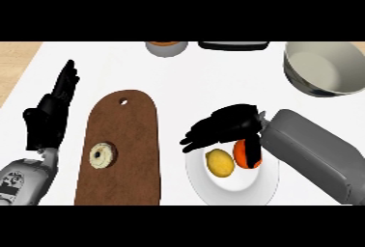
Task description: Pick the lemon from the plate and place it in the bowl
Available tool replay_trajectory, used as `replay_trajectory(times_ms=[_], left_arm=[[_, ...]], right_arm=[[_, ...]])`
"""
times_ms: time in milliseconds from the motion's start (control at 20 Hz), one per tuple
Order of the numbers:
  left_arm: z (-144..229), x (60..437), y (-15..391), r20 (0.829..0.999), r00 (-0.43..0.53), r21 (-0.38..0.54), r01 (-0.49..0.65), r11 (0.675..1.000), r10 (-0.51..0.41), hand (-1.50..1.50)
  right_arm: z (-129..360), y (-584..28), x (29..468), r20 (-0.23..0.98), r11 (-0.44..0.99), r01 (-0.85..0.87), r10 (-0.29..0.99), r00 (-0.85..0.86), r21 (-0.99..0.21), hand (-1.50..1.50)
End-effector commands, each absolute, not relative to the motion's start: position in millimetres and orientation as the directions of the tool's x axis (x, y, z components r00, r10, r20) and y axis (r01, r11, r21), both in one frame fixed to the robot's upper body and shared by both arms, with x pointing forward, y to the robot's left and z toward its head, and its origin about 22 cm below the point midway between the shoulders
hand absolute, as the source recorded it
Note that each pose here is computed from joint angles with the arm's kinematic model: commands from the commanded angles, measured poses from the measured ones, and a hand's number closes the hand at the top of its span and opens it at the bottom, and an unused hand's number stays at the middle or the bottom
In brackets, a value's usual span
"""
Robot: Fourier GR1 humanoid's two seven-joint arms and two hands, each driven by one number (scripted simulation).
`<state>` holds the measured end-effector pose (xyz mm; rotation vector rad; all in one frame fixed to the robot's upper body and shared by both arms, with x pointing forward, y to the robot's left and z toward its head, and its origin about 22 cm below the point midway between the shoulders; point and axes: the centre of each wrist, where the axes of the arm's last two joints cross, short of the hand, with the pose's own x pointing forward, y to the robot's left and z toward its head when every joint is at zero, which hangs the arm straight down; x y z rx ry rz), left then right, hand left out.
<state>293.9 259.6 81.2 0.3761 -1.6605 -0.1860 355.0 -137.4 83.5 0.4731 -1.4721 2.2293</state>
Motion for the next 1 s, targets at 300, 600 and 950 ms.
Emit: replay_trajectory(times_ms=[300,600,950], left_arm=[[82,300,273,0.934,-0.081,0.335,-0.142,0.931,-0.348,0.0],[62,296,259,0.934,-0.081,0.334,-0.156,0.93,-0.349,0.0],[77,299,263,0.934,-0.068,0.34,-0.146,0.929,-0.352,0.0]], right_arm=[[53,-119,372,0.545,-0.429,-0.547,0.141,-0.826,-0.719,-1.5],[6,-133,354,0.536,-0.477,-0.529,0.134,-0.833,-0.702,-1.5],[-10,-89,344,0.497,-0.498,-0.465,0.077,-0.864,-0.732,1.5]])
